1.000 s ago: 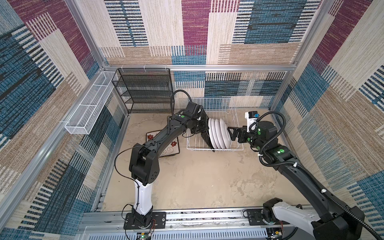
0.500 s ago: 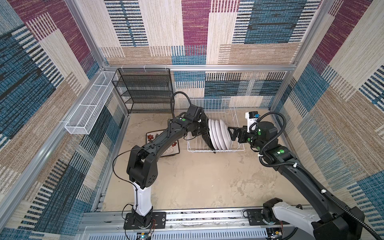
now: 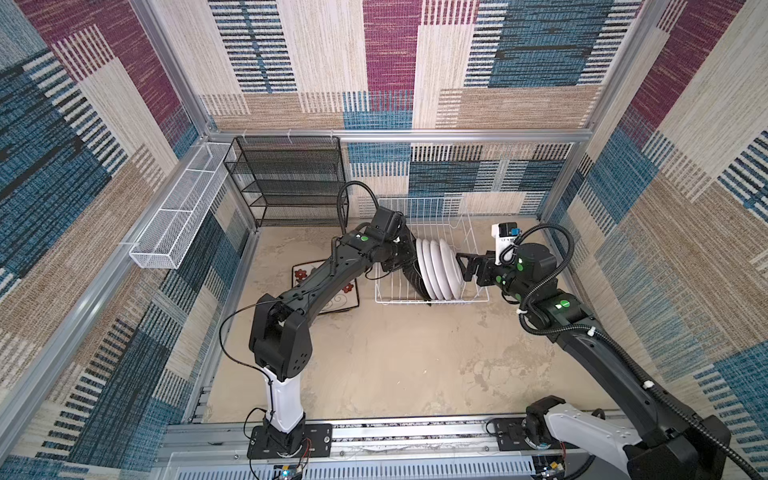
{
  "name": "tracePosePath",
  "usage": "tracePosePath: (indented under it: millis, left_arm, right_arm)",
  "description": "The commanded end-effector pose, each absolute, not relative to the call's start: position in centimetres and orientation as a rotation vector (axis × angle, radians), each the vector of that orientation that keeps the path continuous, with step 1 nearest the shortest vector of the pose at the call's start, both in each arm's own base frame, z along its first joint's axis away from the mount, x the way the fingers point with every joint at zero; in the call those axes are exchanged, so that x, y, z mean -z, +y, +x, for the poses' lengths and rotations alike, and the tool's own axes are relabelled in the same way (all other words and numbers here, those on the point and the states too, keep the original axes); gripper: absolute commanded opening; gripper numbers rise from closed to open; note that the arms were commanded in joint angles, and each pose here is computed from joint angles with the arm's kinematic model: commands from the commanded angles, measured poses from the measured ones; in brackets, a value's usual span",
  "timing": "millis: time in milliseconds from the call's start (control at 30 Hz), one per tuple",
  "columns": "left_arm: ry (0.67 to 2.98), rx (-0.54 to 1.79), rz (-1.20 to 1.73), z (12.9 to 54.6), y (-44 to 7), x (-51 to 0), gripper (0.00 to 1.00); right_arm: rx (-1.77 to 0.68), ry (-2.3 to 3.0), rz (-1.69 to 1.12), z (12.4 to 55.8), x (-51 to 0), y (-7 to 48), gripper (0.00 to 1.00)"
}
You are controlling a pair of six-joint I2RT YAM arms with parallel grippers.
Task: Unload the plates from the dish rack
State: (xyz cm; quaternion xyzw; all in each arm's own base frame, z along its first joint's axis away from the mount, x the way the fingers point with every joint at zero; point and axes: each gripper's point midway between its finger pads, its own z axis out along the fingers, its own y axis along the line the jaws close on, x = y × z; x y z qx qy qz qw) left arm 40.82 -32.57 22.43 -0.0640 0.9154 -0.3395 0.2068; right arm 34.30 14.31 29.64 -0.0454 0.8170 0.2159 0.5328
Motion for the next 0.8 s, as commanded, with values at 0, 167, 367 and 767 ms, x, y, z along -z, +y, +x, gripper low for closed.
tracePosePath:
  millis: [0, 167, 367, 767]
  left_arm:
    - [2.423, 1.021, -0.110, 41.4, -33.3, -26.4, 0.00]
    - [2.391, 1.006, -0.066, 41.0, -32.8, -27.9, 0.00]
    - [2.368, 0.957, -0.031, 40.4, -31.8, -29.4, 0.00]
    - [2.320, 0.885, 0.000, 39.7, -30.0, -31.4, 0.00]
  right_arm:
    - [-0.516, 1.908, -0.107, 34.6, -30.6, 14.3, 0.99]
    - [-0.533, 1.905, -0.116, 35.0, -30.9, 14.7, 0.99]
    - [-0.554, 1.915, -0.116, 35.6, -31.3, 15.2, 0.99]
    - [-0.582, 1.920, -0.069, 35.8, -31.4, 15.2, 0.99]
